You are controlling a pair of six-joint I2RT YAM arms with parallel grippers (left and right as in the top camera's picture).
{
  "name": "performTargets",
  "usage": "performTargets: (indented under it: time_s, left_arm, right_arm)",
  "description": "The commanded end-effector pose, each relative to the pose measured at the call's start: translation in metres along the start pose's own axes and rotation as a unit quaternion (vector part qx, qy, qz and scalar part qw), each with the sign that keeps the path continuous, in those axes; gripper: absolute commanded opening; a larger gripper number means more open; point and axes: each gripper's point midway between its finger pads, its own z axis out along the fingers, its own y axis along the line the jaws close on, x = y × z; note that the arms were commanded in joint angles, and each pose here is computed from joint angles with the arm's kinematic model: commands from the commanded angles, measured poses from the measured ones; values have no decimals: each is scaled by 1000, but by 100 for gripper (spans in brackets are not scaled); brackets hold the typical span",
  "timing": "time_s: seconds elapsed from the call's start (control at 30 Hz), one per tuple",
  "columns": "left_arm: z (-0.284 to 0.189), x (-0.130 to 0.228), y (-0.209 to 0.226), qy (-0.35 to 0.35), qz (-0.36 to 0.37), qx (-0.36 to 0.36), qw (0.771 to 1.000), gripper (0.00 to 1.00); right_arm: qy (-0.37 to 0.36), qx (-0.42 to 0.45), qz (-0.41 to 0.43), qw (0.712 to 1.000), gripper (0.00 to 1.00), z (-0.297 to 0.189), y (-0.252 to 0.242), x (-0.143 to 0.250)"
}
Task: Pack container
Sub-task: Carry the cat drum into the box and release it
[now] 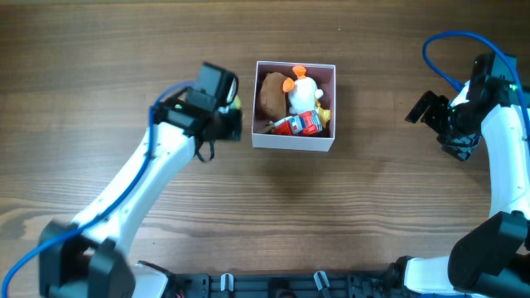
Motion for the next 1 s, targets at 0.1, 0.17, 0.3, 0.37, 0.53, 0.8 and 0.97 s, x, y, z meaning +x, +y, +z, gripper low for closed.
performTargets:
  time_s: [0.1, 0.17, 0.3, 0.37, 0.53, 0.8, 0.97]
  left_arm:
    - [-24, -41, -49, -86, 106, 72, 988, 4]
    - [-13, -43, -58, -87, 113, 80, 987, 4]
    - [17, -39, -73, -74, 153, 83, 982, 4]
    - [34, -33, -76, -59, 167, 82, 981, 4]
    - [64, -20, -77, -25, 169, 81, 982, 4]
    - [80, -14, -77, -11, 172, 80, 982, 4]
    - [75, -17, -80, -16, 169, 83, 982, 37]
  right_arm:
    - [5, -5, -1, 1000, 100, 3, 1, 1]
    - [5, -5, -1, 1000, 100, 3, 1, 1]
    - [6, -5, -1, 1000, 100, 3, 1, 1]
    - [6, -5, -1, 1000, 100, 3, 1, 1]
    - [9, -4, 0, 1000, 100, 3, 1, 3]
    - [11, -7, -1, 1000, 100, 3, 2, 4]
    - [12, -6, -1, 1000, 100, 3, 2, 4]
